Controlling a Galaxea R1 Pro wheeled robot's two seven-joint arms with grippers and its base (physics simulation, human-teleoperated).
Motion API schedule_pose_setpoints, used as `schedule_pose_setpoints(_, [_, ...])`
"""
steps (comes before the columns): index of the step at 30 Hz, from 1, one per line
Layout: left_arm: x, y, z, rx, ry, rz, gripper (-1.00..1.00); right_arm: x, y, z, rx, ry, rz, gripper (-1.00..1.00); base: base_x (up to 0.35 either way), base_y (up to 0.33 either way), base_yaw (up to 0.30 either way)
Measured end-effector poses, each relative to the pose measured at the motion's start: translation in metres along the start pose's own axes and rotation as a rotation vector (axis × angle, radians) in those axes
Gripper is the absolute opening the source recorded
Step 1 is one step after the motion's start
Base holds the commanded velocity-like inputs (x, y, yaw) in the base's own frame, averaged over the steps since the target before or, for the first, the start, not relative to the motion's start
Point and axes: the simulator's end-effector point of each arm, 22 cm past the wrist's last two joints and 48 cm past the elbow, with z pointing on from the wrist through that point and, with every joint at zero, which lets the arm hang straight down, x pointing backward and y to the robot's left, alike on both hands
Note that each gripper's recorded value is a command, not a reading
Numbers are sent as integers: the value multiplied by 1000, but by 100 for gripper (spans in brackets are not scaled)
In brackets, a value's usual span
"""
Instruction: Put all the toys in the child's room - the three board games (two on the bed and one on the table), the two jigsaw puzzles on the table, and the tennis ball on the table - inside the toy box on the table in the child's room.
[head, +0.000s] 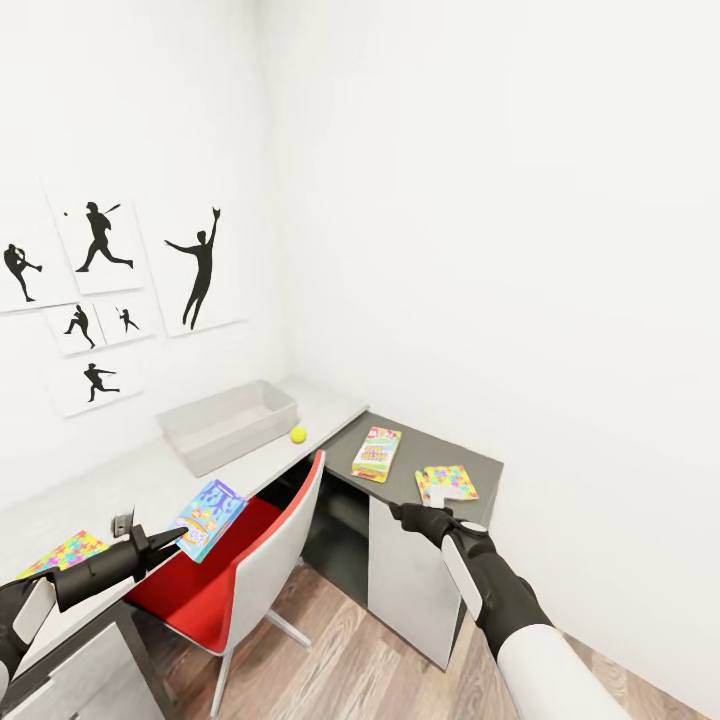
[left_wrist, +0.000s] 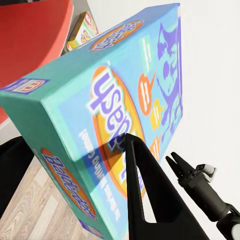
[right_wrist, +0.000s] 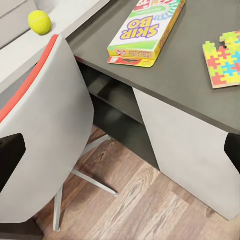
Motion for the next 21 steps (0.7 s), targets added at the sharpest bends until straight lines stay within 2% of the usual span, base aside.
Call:
schedule_pose_setpoints(4, [0, -1, 0, 1, -1, 0, -100, 0, 1, 0, -1, 0, 0, 100, 40, -69, 0])
schedule_pose_setpoints(10, [0, 0, 0, 0, -1, 1, -100, 0, 1, 0, -2, 0, 1, 100, 115, -218, 23])
schedule_pose_setpoints(15, [0, 0, -1, -1, 0, 0, -100, 0, 2, 0, -2, 0, 0, 100, 122, -164, 225])
schedule_pose_setpoints(21, [0, 1, 0, -3, 1, -1, -100, 0, 2, 0, -2, 0, 0, 100, 32, -30, 283])
